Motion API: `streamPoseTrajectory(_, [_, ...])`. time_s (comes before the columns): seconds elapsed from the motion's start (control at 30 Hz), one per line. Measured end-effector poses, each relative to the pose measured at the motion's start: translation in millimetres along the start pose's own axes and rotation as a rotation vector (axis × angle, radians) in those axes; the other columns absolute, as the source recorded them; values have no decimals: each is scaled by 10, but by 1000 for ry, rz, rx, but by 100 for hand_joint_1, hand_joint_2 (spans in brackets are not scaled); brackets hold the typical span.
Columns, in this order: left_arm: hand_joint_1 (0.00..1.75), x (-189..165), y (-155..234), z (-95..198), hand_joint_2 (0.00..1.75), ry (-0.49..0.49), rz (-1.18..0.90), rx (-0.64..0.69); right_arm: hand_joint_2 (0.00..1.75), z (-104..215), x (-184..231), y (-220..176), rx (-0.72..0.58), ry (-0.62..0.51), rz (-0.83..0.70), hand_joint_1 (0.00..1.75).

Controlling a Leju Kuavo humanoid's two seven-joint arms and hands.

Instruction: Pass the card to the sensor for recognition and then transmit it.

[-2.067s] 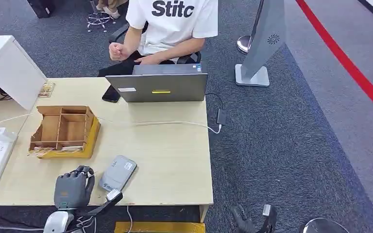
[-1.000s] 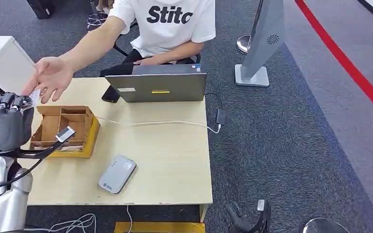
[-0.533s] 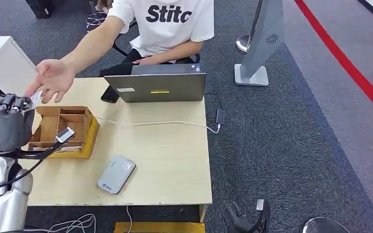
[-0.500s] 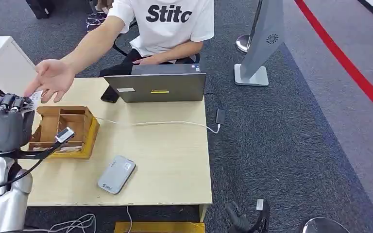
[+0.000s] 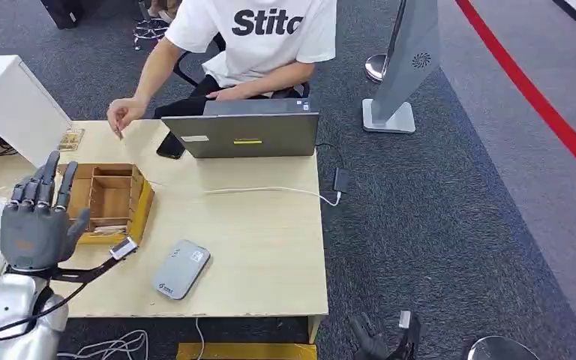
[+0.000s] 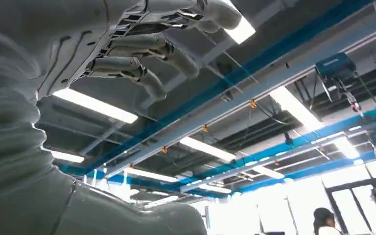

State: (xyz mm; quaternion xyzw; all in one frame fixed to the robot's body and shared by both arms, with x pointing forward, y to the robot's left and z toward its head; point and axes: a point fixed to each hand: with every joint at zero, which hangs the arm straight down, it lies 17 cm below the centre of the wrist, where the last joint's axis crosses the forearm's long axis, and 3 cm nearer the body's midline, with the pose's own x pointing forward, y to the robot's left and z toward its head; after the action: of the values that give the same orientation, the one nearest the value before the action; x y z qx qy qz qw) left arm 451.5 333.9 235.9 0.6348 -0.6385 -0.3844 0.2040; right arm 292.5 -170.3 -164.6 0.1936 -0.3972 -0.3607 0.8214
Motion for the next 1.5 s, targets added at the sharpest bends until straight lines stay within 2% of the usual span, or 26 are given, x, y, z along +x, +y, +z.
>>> streamPoseTrajectory(0.27, [0,110,-45,176,175,5,23,-28,175,5,2,-27,-5,-1,-1,0])
streamPoseTrajectory(1.07, [0,145,-49,196,175,1,23,-32,175,5,18,-36,-6,-6,-6,0])
streamPoseTrajectory(1.33, [0,-197,-765,790,175,53,47,-257,175,4,62,-75,-12,-19,-13,0])
streamPoseTrajectory(1.5, [0,-436,-1028,968,175,77,36,-342,175,1,72,-72,-9,-20,-13,0])
